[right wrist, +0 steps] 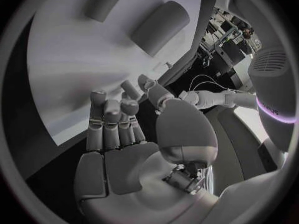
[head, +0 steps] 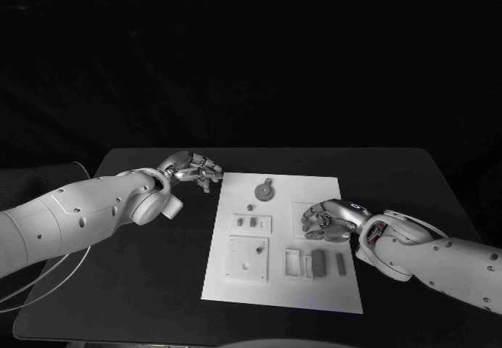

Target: Assemble the parts on the task board

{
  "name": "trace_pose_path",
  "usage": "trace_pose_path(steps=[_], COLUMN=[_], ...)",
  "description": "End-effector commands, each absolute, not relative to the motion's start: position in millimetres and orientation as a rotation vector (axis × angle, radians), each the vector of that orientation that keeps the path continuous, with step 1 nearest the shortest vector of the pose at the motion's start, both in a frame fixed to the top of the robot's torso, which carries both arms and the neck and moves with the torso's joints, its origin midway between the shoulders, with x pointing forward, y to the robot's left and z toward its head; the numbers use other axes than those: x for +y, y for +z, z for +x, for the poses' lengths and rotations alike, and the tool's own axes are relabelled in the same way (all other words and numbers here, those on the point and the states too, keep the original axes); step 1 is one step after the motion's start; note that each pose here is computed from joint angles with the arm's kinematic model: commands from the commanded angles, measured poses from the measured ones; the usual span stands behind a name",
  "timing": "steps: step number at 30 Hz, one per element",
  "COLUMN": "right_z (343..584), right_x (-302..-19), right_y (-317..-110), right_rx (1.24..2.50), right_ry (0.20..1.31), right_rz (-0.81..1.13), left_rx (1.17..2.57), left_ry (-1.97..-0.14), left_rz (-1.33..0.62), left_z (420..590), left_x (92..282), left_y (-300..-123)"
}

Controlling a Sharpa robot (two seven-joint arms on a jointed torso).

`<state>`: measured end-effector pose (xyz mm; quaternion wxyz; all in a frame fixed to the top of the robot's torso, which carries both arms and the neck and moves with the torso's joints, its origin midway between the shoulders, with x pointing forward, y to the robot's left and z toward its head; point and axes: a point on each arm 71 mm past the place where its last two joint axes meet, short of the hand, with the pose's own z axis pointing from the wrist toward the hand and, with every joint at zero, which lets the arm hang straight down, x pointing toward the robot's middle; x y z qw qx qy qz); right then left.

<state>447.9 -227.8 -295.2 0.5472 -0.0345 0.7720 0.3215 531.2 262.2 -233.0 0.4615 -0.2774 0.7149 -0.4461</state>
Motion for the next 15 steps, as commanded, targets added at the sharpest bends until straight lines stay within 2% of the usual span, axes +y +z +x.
trace_pose_path(steps=[1, 15], right_z=[448.4, 448.9], right_x=[-227.4, -224.8], right_y=[-293.6, -293.1], right_rx=[1.799, 1.782], right_ry=[0.745, 0.754], right_rz=[-0.109, -0.112], left_rx=[1.756, 1.757], left_ry=[-1.114, -1.113], left_rz=[-0.673, -0.673], left_z=[531.1, 531.2], left_x=[260.9, 260.7], left_y=[-231.8, -231.9])
